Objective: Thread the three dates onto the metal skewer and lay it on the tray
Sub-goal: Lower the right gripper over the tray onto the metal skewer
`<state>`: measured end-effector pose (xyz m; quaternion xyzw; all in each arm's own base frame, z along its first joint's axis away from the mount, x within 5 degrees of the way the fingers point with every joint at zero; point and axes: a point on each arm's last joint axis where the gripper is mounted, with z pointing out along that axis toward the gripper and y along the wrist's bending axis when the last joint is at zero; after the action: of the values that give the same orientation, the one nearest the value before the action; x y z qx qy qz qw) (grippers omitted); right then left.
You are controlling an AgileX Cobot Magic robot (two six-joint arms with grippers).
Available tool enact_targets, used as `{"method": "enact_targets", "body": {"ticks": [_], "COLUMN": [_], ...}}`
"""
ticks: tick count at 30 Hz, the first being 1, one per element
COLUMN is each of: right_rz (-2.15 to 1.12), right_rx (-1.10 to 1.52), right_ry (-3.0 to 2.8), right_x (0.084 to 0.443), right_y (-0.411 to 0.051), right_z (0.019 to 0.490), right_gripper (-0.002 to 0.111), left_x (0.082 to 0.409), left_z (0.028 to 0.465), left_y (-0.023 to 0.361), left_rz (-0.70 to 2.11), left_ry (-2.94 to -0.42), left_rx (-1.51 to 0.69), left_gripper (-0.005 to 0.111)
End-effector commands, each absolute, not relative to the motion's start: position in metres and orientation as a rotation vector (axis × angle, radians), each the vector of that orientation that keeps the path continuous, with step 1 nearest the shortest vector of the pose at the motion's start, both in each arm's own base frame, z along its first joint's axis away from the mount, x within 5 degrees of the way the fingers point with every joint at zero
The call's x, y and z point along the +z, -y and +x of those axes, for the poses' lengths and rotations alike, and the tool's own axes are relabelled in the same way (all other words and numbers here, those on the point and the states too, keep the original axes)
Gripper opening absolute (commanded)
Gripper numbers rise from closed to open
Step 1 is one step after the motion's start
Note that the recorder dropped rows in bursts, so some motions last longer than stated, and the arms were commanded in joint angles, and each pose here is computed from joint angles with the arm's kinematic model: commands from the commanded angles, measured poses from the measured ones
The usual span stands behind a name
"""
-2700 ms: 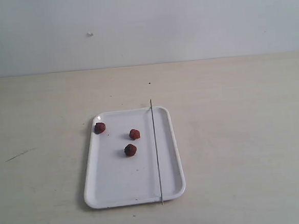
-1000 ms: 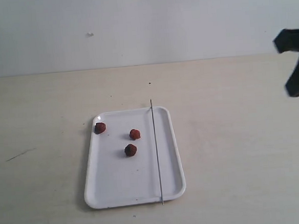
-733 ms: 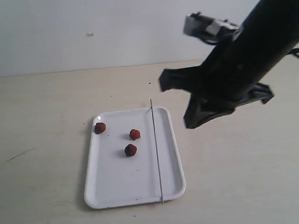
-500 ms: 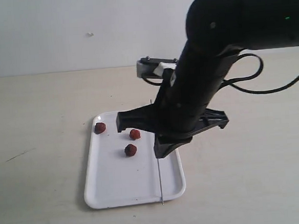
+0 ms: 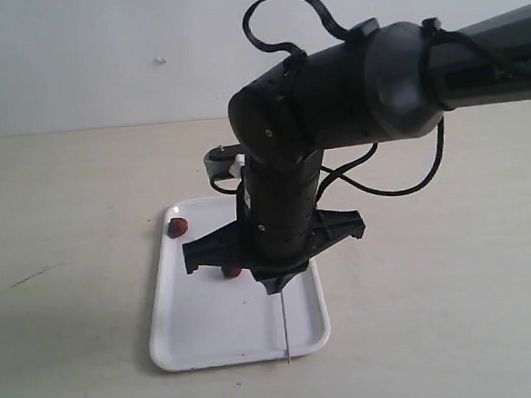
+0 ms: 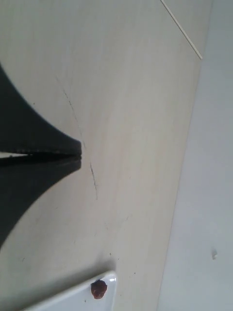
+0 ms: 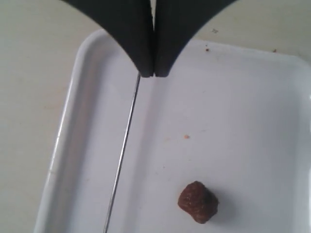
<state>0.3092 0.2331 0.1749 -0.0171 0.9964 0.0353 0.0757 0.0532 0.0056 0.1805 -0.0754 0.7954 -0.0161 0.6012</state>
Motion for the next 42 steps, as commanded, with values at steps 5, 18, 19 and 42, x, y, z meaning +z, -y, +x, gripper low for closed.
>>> {"method": "enact_targets", "body": {"ticks": [5, 18, 19, 42], "right_rz": [-0.056, -0.088, -0.074, 0.008], "right_rx": [0.061, 0.005, 0.004, -0.005], "right_ry": [-3.005, -3.0, -3.003, -3.021], "right_x": [0.159, 0.13, 0.128, 0.119], "right_y": [-0.236, -0.238, -0.238, -0.238], "right_z": [0.313, 0.32, 0.32, 0.32], "right_gripper": [0.04, 0.046, 0.046, 0.045], "left_x": [0.181, 0.181, 0.181, 0.181], "left_z": [0.053, 0.053, 0.053, 0.053], "left_y": [-0.006, -0.006, -0.006, -0.006], "left_rz": [-0.175, -0.175, -0.175, -0.175], "left_ry": [-1.833, -1.833, -1.833, -1.833], "left_rx": [-0.032, -0.032, -0.032, -0.032], "left_gripper": [0.0, 0.0, 0.0, 0.0]}}
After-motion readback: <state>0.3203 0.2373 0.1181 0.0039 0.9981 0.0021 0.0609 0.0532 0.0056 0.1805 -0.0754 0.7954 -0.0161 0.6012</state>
